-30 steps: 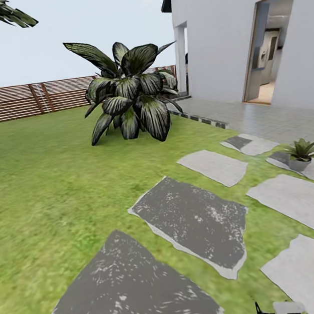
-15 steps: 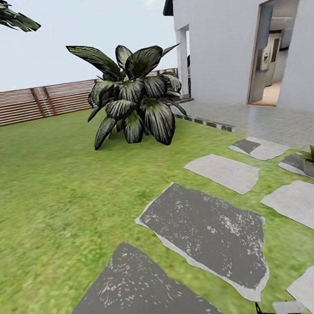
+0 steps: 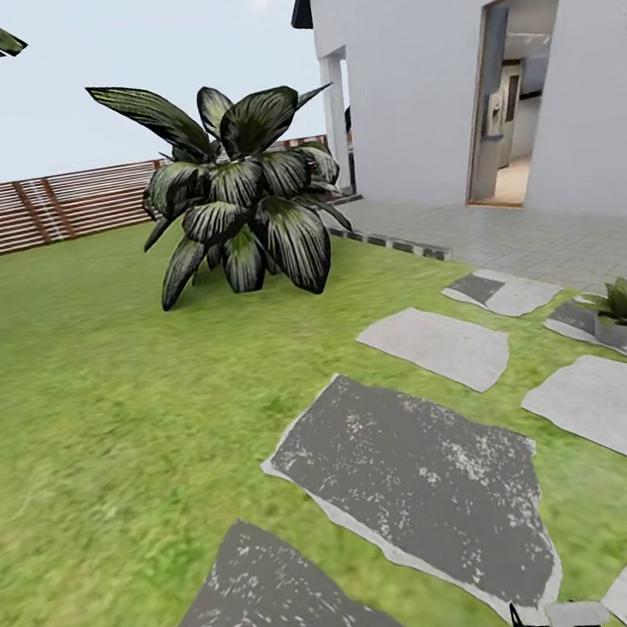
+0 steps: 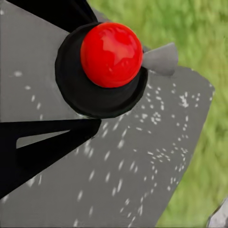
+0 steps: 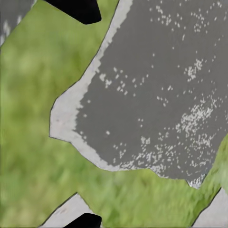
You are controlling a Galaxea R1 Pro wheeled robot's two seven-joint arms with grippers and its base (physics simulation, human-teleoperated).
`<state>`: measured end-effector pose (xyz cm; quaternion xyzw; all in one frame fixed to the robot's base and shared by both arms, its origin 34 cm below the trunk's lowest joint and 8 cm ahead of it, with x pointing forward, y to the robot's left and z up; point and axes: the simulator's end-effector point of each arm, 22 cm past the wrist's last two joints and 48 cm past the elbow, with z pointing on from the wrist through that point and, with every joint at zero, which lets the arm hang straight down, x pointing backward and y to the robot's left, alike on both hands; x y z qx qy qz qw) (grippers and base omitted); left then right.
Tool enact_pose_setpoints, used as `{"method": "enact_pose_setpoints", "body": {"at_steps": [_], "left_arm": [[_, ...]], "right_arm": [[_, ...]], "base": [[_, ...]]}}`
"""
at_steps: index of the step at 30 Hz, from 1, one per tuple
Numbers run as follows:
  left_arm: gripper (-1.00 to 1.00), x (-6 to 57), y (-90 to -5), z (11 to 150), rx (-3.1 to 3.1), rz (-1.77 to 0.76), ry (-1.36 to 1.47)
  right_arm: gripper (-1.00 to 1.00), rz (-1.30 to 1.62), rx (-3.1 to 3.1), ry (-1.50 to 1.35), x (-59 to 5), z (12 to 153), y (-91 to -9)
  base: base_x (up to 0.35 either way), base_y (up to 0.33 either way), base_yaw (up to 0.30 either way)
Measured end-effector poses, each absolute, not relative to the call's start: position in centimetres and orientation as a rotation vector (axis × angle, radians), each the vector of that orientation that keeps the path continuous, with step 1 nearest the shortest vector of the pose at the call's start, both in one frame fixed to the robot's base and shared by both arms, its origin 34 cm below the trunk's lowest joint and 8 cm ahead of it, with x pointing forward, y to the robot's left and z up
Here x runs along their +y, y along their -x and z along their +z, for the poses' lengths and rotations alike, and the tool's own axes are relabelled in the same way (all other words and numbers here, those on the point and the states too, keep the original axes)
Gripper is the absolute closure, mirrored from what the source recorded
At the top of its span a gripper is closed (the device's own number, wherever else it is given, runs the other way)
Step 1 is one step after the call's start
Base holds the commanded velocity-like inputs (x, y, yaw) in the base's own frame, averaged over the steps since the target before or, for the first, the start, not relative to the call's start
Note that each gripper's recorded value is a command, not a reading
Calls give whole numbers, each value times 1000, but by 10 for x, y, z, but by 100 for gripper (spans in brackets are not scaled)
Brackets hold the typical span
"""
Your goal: Pick up the pesticide atomizer in the garden and spray insectifuge to fully cover both potted plants in the garden.
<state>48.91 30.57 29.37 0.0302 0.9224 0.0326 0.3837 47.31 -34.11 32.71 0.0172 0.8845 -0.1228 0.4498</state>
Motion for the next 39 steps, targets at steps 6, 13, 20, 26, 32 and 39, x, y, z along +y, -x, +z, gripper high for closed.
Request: {"method": "enact_pose_setpoints", "body": {"at_steps": [6, 13, 20, 26, 32, 39], "left_arm": [[100, 306, -489, 294, 2351, 83, -77], [100, 306, -489, 294, 2351, 83, -77], [100, 306, -489, 294, 2350, 83, -77], [100, 306, -489, 294, 2351, 83, -77], [100, 306, -489, 294, 2351, 83, -77], [100, 306, -489, 294, 2350, 83, -77]], "right_arm": [[-100, -304, 2187, -43, -341, 327, -473], [-100, -304, 2187, -43, -341, 327, -473], [-100, -304, 2187, -43, -341, 327, -473], [-100, -304, 2187, -43, -341, 327, -473], [-100, -304, 2187, -43, -341, 327, -473], [-100, -303, 2187, -43, -341, 327, -473]], "base": [[306, 202, -255], [306, 202, -255], [307, 202, -256], [307, 202, -256], [307, 202, -256], [307, 202, -256]]}}
